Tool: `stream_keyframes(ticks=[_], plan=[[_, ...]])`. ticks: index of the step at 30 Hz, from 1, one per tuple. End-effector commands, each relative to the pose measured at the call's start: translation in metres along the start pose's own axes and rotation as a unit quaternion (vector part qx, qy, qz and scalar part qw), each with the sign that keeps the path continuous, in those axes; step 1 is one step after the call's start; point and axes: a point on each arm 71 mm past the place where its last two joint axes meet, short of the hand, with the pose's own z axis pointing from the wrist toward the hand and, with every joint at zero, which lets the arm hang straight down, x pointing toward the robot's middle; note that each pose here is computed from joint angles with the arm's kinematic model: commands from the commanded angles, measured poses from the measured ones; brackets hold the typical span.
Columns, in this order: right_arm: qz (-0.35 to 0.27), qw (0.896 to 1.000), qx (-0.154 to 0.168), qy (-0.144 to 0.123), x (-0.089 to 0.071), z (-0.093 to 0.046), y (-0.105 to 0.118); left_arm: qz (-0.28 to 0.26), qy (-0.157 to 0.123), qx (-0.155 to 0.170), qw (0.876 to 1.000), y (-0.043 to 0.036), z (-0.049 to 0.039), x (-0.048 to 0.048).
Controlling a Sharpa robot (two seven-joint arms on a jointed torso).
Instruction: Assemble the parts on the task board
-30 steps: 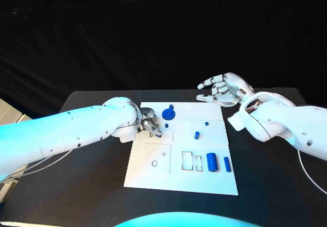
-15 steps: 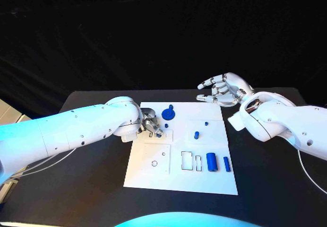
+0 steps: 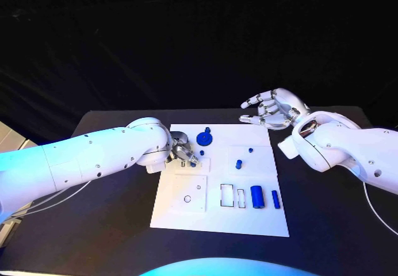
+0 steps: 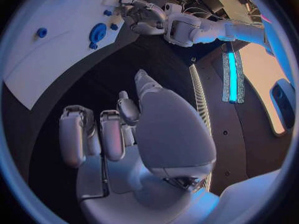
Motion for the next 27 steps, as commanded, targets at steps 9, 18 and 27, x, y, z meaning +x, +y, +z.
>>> stream_keyframes(ticks=[9, 18, 27], plan=[[-0.001, 1.000, -0.004, 0.002, 0.000, 0.000, 0.000, -0.008, -0.002, -0.005, 1.000, 0.0078, -0.0013, 0.0015], [0.000, 1.000, -0.002, -0.002, 0.000, -0.001, -0.001, -0.022, -0.020, -0.002, 1.000, 0.0101, -0.0025, -0.0021], [0.001, 1.000, 0.003, -0.005, -0.001, -0.001, -0.005, -0.055, -0.029, 0.012, 0.998, 0.0095, -0.0088, -0.0087]])
